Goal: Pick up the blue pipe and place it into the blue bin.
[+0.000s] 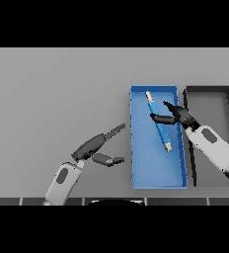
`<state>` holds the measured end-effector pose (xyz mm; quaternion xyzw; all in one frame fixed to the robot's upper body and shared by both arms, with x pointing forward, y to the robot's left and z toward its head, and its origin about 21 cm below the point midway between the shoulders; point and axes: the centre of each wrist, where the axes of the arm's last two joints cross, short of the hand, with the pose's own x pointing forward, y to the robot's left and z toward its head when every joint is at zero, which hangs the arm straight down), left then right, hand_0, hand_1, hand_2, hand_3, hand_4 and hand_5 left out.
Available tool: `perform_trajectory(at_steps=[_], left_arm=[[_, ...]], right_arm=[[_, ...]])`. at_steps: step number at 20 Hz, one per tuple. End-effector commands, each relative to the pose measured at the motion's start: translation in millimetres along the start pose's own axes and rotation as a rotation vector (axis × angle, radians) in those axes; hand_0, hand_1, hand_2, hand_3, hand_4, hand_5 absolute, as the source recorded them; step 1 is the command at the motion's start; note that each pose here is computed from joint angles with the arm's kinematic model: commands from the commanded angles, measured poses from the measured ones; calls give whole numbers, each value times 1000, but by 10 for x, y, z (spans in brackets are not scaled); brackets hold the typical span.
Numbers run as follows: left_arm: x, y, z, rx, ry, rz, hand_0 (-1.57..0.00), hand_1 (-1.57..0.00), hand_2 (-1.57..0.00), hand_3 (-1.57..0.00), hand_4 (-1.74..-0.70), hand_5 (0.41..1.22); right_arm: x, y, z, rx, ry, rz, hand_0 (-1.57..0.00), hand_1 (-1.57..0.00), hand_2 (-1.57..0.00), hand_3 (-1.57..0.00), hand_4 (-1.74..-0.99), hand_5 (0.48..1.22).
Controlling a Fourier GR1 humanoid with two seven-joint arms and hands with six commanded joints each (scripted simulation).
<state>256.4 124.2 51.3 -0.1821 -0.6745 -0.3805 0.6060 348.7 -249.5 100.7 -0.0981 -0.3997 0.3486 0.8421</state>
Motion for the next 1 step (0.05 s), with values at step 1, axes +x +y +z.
perform_trajectory(at_steps=[1], left_arm=[[22, 13, 28, 1, -10, 6, 1, 1, 1, 1, -885, 431]], right_arm=[[1, -18, 5, 1, -2, -7, -6, -5, -5, -3, -1022, 643]])
